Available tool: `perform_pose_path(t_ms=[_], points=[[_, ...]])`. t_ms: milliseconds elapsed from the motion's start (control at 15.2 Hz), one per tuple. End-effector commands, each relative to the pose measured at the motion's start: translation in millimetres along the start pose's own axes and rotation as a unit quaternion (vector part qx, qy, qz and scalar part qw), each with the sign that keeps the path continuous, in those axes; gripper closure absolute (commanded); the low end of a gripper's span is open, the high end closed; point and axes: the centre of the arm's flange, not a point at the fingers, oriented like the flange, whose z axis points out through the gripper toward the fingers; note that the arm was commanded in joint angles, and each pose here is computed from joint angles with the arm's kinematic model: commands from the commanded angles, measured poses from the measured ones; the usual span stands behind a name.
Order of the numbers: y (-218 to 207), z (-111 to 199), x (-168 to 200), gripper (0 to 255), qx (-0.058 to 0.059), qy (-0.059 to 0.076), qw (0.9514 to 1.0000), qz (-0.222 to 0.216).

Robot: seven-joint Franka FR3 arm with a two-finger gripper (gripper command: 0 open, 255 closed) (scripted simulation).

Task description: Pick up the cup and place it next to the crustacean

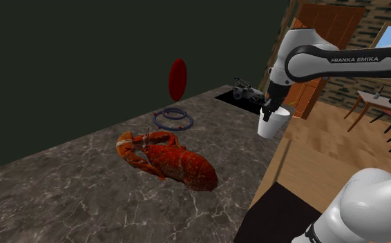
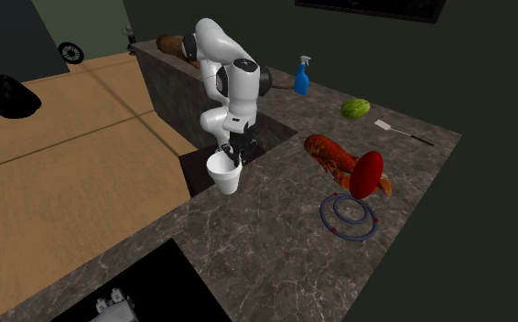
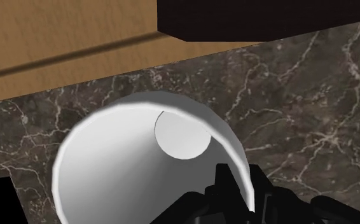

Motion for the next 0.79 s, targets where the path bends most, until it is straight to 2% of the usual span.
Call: perform_pose_path(t_ms=[0,726], points=[[1.2,-11.5,0.8,255,0.000,0.000,1.0000,0.000],[9.2,-69.0,2.5,255,0.000,0.000,1.0000,0.000]])
